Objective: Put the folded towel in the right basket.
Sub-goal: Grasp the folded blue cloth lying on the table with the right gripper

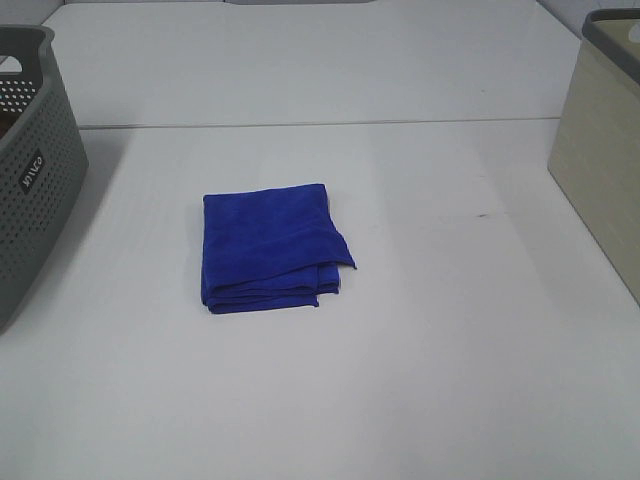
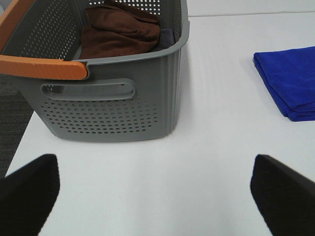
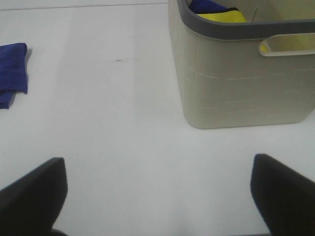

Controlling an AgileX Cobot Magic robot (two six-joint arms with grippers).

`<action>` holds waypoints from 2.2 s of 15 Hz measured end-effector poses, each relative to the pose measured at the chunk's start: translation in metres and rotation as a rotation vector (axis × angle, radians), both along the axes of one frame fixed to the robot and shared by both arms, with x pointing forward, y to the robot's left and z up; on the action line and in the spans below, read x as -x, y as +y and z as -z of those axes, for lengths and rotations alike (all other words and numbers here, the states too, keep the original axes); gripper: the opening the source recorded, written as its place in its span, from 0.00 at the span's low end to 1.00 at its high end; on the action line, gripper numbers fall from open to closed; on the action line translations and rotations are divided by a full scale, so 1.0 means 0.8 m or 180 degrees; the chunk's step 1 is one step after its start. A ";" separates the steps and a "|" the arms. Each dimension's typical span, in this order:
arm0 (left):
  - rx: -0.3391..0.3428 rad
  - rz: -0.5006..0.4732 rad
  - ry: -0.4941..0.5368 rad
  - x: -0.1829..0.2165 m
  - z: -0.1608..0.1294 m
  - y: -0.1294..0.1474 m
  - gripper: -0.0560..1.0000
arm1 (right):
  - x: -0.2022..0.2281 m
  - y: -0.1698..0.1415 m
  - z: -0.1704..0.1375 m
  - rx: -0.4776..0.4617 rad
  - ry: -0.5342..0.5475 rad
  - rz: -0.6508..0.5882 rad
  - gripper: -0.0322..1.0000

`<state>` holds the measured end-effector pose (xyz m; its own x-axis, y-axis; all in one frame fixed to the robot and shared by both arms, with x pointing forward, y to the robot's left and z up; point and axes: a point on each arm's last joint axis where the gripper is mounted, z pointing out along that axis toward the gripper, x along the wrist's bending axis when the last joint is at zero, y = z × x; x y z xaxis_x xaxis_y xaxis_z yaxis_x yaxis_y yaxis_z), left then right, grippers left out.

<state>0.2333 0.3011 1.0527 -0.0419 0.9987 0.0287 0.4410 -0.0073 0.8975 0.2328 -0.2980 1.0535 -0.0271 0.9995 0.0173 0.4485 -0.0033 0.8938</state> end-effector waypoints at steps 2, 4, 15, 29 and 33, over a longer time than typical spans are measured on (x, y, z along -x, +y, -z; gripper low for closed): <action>0.0000 0.0000 0.0000 0.000 0.000 0.000 0.98 | 0.000 0.000 0.000 0.0000 0.0000 0.0000 0.96; 0.0000 0.0000 0.0000 0.000 0.000 0.000 0.98 | 0.000 0.000 0.000 0.0000 0.0000 0.0000 0.96; 0.0000 0.0000 0.0000 0.000 0.000 0.000 0.98 | 0.000 0.000 0.000 0.0000 0.0000 0.0000 0.96; 0.0000 0.0000 0.0000 0.000 0.000 0.000 0.98 | 0.000 0.000 0.000 0.0000 0.0000 0.0000 0.96; 0.0000 0.0000 0.0000 0.000 0.000 0.000 0.98 | 0.000 0.000 0.000 0.0000 0.0000 0.0000 0.96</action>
<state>0.2333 0.3011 1.0527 -0.0419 0.9987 0.0287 0.4410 -0.0073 0.8975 0.2328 -0.2980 1.0535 -0.0271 0.9995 0.0173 0.4485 -0.0033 0.8938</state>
